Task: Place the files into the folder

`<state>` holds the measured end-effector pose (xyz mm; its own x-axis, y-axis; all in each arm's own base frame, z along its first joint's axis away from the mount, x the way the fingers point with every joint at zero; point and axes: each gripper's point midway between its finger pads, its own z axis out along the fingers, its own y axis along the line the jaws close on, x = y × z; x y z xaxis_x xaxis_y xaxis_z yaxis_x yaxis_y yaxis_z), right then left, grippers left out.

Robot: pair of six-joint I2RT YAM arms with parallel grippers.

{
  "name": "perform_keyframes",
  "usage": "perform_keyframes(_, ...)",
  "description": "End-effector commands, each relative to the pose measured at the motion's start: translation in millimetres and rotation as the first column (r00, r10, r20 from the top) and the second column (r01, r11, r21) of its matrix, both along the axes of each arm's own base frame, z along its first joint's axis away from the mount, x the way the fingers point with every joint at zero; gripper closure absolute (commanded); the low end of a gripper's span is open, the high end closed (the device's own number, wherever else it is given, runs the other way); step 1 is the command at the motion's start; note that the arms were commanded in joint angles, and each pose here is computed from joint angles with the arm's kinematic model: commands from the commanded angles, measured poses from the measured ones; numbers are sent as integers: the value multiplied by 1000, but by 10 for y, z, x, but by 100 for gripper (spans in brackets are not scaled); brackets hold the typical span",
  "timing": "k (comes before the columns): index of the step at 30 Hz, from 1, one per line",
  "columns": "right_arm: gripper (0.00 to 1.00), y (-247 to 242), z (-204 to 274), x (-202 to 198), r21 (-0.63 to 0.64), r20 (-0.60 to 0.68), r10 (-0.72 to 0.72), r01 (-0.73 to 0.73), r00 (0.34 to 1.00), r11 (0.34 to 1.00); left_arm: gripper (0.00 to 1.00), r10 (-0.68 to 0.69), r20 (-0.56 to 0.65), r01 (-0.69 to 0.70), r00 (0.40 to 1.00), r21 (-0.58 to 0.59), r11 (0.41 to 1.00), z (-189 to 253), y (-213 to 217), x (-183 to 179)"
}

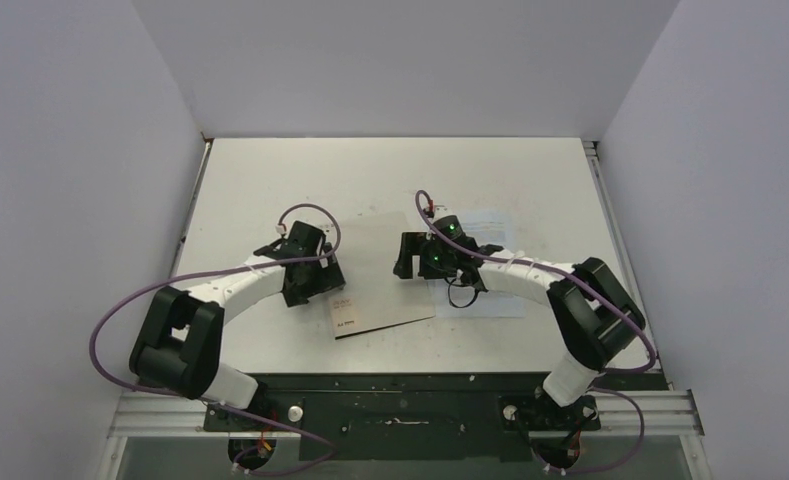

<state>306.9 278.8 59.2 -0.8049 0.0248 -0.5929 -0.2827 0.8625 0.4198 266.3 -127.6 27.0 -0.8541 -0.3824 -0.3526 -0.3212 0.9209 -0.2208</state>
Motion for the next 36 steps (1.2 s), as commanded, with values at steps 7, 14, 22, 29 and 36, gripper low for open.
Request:
perform_keyframes(7, 10, 166, 121, 294, 131, 27, 7, -10, 1000, 991, 9, -24, 75, 27, 997, -36, 999, 118, -186, 285)
perform_keyframes(14, 10, 95, -47, 352, 127, -7, -18, 18, 1000, 992, 9, -42, 67, 45, 997, -45, 998, 66, -265, 314)
perform_keyframes(22, 10, -271, -286, 331, 11, -21, -104, 105, 994, 994, 8, -86, 87, 90, 993, -52, 995, 53, -357, 396)
perform_keyframes(29, 10, -681, -380, 283, -81, -5, -192, 191, 981, 978, 8, -130, 80, 133, 988, -39, 990, -9, -463, 466)
perform_keyframes(36, 10, -1068, -420, 144, -127, 10, -276, 275, 961, 953, 8, -186, 90, 191, 978, -40, 981, -34, -648, 500)
